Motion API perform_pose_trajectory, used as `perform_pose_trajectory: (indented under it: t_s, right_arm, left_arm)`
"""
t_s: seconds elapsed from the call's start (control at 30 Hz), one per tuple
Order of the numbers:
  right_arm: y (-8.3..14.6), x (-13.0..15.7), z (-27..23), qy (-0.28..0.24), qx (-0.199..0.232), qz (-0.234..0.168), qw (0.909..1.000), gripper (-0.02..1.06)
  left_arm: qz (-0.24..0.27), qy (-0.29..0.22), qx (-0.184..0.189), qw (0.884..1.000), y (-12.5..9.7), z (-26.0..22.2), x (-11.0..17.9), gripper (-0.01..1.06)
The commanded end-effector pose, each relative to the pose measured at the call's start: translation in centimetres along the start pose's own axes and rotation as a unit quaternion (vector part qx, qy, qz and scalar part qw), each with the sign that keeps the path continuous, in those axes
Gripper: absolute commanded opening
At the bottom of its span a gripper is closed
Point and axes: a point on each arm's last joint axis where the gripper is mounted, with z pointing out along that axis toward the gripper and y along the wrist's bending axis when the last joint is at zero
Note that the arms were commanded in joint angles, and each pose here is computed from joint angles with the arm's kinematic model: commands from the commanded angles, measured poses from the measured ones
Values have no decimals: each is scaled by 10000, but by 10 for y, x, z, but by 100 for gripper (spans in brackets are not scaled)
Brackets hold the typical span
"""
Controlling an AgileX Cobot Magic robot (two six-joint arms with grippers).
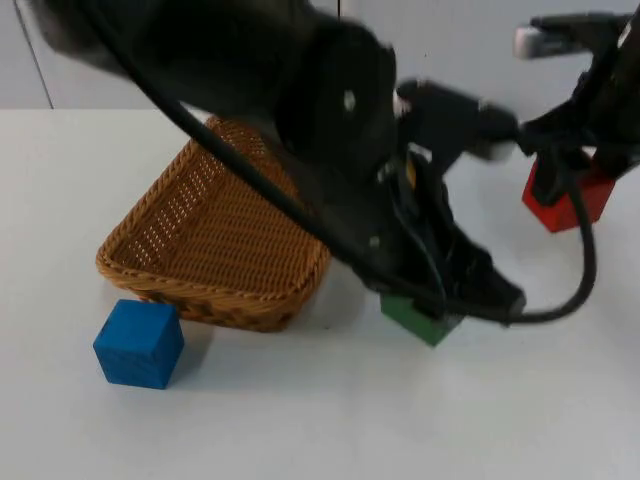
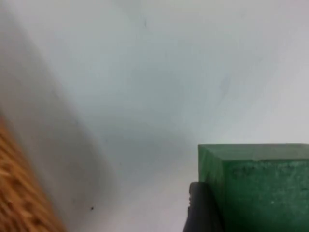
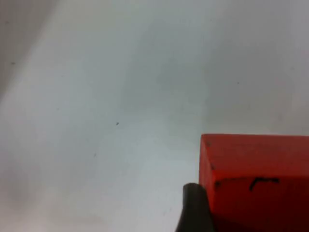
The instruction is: Pick up one cube with each hand and place exactly two cubes into the same basket, leaving the remaining cube outside.
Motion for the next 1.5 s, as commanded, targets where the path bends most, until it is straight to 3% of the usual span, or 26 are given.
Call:
perform_pose_trajectory:
  t_s: [0.0, 0.37, 1.17, 1.47]
  right_arm:
    - [5, -1, -33, -171, 9, -92, 9998, 0]
    - [8, 1, -90, -760, 63, -131, 9970, 0]
    - [10, 1, -90, -775, -72, -42, 9970, 0]
    - [12, -5, -91, -1075, -175, 60, 9940, 0]
  left_arm:
    - [32, -215, 10, 9998, -2, -32, -9, 0]
    - [35, -298, 19, 9995, -3, -71, -11, 0]
    - [39, -309, 9, 9995, -3, -75, -11, 0]
    - [411, -248, -316, 9983, 7, -75, -11, 0]
